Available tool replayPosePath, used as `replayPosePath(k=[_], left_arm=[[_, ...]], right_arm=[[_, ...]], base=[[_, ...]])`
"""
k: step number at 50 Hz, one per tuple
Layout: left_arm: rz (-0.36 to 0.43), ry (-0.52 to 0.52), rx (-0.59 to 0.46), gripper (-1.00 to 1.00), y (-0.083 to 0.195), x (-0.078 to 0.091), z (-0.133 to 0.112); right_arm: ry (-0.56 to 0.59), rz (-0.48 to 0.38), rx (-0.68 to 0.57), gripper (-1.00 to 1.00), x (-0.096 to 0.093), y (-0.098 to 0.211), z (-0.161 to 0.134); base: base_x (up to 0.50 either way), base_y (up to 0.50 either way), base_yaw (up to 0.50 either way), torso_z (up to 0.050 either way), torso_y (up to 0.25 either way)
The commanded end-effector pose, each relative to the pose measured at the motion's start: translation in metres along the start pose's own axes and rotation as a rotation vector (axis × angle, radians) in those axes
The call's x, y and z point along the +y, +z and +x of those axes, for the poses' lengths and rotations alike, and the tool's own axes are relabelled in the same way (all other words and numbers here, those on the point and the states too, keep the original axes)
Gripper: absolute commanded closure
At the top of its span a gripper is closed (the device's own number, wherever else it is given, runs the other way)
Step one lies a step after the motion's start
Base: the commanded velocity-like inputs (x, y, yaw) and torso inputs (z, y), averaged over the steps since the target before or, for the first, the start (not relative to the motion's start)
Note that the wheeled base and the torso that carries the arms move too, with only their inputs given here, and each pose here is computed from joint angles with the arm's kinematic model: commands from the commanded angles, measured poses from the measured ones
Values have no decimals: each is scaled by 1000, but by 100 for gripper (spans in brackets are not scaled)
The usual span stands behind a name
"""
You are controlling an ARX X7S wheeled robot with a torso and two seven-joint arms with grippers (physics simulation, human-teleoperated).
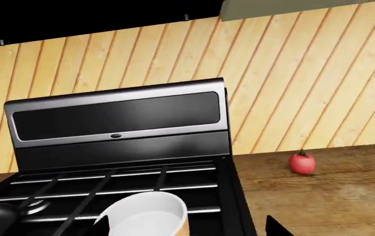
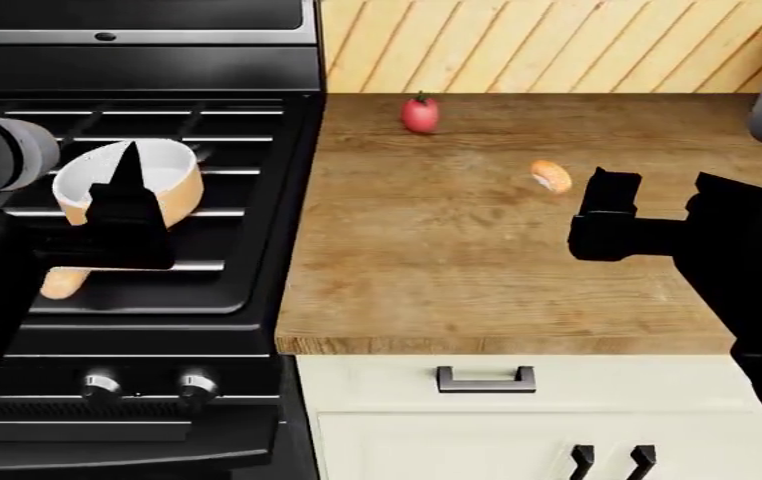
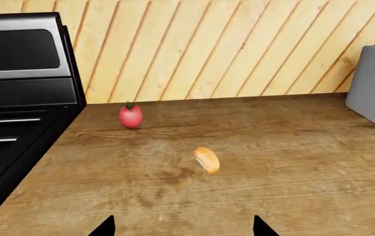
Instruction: Place both pans onto different burners. Then place the tomato and the sushi on different pans.
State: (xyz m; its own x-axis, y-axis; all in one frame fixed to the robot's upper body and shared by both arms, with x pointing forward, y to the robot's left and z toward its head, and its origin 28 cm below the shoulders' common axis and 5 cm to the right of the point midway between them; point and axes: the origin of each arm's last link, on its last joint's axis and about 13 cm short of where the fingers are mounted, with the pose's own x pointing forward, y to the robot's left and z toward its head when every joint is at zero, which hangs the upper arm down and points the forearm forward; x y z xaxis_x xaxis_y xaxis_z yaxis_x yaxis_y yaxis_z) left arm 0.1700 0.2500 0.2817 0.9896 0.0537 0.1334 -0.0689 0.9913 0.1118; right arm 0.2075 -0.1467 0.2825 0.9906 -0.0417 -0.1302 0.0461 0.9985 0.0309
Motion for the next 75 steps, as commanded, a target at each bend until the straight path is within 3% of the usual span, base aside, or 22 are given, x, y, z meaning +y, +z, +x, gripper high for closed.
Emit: replayPosePath(k=[1,9,22,38,75], left_arm=[[-1,1,0,-100,0,0,0],[-2,1,0,-100,0,0,-1],[-3,2,-2,-100,0,0,0],[-4,3,-4,-100,0,1,-1],[-8,0,-1,-100,-2,1,-1]], right_arm=[[2,4,2,-100,0,-1,0],[4,3,2,-100,0,-1,0],[3,6,-4,-100,0,0,1],[-2,6,-2,-100,0,0,2],[8,-17,-9,-100,3,-1,3]], base=[[0,-500,0,0,0],[0,-495,0,0,0],[0,-7,0,0,0],[333,-345,0,0,0],[261,-2,0,0,0]])
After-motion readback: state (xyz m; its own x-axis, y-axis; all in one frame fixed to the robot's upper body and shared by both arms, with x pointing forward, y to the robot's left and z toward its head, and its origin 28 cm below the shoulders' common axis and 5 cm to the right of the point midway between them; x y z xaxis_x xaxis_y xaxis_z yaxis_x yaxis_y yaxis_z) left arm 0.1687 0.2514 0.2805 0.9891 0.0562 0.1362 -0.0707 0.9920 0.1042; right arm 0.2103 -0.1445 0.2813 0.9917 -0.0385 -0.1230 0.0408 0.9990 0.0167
